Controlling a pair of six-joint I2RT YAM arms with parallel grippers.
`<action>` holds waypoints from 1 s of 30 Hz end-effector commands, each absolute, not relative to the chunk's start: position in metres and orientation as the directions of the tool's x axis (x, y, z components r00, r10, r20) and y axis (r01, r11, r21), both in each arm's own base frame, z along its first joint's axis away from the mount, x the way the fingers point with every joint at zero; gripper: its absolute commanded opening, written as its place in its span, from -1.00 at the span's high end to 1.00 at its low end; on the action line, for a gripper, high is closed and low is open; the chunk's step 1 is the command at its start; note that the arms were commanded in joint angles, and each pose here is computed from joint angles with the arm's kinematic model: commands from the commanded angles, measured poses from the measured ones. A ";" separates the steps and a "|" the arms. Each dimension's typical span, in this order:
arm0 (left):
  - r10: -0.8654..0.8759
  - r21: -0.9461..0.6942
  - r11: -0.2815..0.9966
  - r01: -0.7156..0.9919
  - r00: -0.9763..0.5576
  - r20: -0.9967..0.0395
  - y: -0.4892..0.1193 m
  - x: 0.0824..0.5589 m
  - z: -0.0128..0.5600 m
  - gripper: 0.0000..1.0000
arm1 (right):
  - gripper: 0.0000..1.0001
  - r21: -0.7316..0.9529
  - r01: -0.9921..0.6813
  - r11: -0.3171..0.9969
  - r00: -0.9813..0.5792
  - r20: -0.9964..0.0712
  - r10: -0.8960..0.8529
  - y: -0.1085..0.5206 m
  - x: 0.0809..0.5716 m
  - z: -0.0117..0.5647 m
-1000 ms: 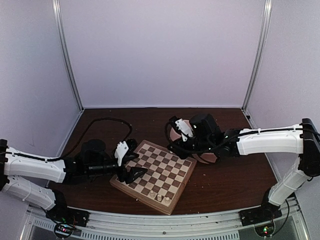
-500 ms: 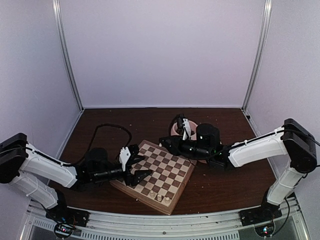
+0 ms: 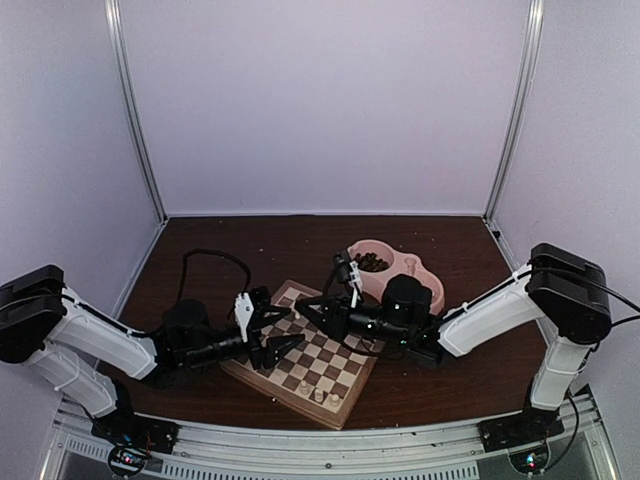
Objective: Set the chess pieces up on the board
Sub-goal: Pick up the pawn from the chessboard, then pass from the right arm to the left
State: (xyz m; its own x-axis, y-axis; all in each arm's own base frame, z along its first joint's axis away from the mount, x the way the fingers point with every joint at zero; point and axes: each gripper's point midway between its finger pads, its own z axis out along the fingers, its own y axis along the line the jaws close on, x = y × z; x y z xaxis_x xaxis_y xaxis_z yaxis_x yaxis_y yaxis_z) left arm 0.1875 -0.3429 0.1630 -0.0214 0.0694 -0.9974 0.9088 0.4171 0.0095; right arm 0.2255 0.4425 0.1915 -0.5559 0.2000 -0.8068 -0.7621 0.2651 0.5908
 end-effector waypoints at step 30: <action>-0.049 -0.184 0.097 0.978 -0.180 -0.982 -0.345 0.153 0.210 0.05 | 0.92 0.374 -0.922 0.103 -0.356 -0.921 0.161 0.440 0.179 0.244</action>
